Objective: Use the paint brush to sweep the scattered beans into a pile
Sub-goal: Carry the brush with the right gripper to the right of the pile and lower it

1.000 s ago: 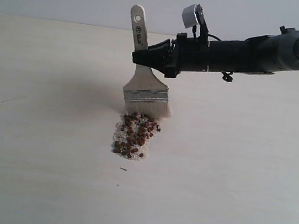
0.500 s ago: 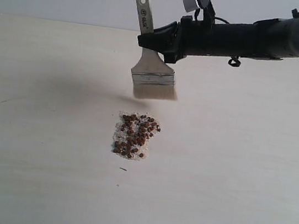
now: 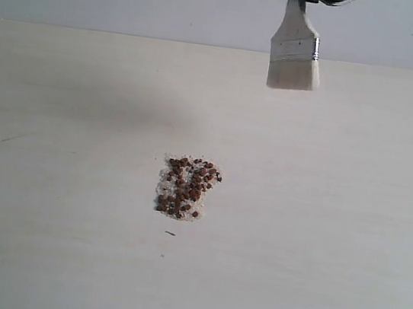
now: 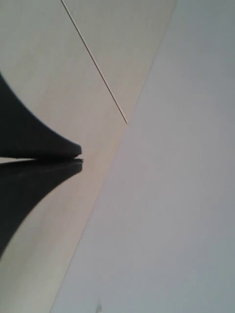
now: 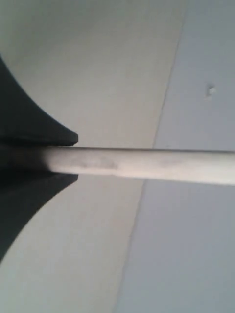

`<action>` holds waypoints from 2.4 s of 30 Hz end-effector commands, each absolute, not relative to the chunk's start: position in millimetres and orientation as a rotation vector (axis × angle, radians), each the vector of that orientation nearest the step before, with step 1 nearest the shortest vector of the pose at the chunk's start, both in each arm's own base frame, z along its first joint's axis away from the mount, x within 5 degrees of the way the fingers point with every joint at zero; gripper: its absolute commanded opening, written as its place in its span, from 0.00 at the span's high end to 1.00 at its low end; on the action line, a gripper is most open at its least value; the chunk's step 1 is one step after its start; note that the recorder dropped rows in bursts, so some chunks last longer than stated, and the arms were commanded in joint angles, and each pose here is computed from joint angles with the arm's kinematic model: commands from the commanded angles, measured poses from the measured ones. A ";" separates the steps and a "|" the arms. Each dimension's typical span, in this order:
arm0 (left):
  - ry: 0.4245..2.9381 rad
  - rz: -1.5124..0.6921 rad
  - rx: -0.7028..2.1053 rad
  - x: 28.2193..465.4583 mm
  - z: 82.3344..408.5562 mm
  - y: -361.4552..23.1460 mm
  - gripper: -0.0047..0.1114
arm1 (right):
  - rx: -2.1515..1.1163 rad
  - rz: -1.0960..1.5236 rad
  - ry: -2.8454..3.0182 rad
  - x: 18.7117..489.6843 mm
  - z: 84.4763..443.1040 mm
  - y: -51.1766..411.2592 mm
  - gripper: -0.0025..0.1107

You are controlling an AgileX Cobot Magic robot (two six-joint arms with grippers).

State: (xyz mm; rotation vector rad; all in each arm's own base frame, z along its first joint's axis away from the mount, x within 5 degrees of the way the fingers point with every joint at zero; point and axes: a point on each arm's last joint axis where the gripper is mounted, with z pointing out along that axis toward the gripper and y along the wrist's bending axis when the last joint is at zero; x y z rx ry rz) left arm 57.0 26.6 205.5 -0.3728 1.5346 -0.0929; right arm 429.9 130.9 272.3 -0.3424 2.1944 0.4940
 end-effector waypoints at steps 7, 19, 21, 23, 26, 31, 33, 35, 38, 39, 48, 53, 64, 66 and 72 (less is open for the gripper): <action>1.533 -0.100 -0.375 56.8 204.8 26.7 0.96 | -0.453 0.649 2.856 367.7 239.7 127.5 0.98; 1.533 -0.100 -0.375 56.8 204.8 26.7 0.96 | -0.138 0.944 2.885 322.8 156.1 130.8 0.98; 1.533 -0.100 -0.375 56.8 204.8 26.7 0.96 | -0.127 0.966 2.885 315.4 147.6 130.1 0.98; 1.533 -0.100 -0.375 56.8 204.8 26.7 0.96 | -0.131 0.993 2.875 309.3 141.4 130.0 0.98; 1.533 -0.100 -0.375 56.8 204.8 26.7 0.96 | -0.145 1.047 2.848 303.3 136.9 131.3 0.98; 1.533 -0.100 -0.375 56.8 204.8 26.7 0.96 | -0.136 1.092 2.842 301.0 132.8 132.9 0.98; 1.533 -0.100 -0.375 56.8 204.8 26.7 0.96 | -0.173 1.168 2.820 300.5 130.1 136.7 0.98; 1.533 -0.100 -0.375 56.8 204.8 26.7 0.96 | -0.211 1.240 2.793 300.3 126.1 140.1 0.98; 1.533 -0.100 -0.375 56.8 204.8 26.7 0.96 | -0.202 1.312 2.769 302.2 114.8 143.7 0.98; 1.533 -0.100 -0.375 56.8 204.8 26.7 0.96 | -0.194 1.322 2.769 302.9 109.3 144.2 0.98; 1.533 -0.100 -0.375 56.8 204.8 26.7 0.96 | -0.152 1.302 2.792 306.1 81.4 142.5 0.98; 1.533 -0.100 -0.375 56.8 204.8 26.7 0.96 | -0.128 1.236 2.798 308.8 78.7 140.1 0.98; 1.533 -0.100 -0.375 56.8 204.8 26.7 0.96 | -0.070 1.063 2.797 316.2 74.3 133.1 0.98; 1.533 -0.100 -0.375 56.8 204.8 26.7 0.96 | -0.067 1.040 2.789 317.5 76.0 132.2 0.98; 1.533 -0.100 -0.375 56.8 204.8 26.7 0.96 | -0.085 1.004 2.778 318.7 80.6 130.7 0.98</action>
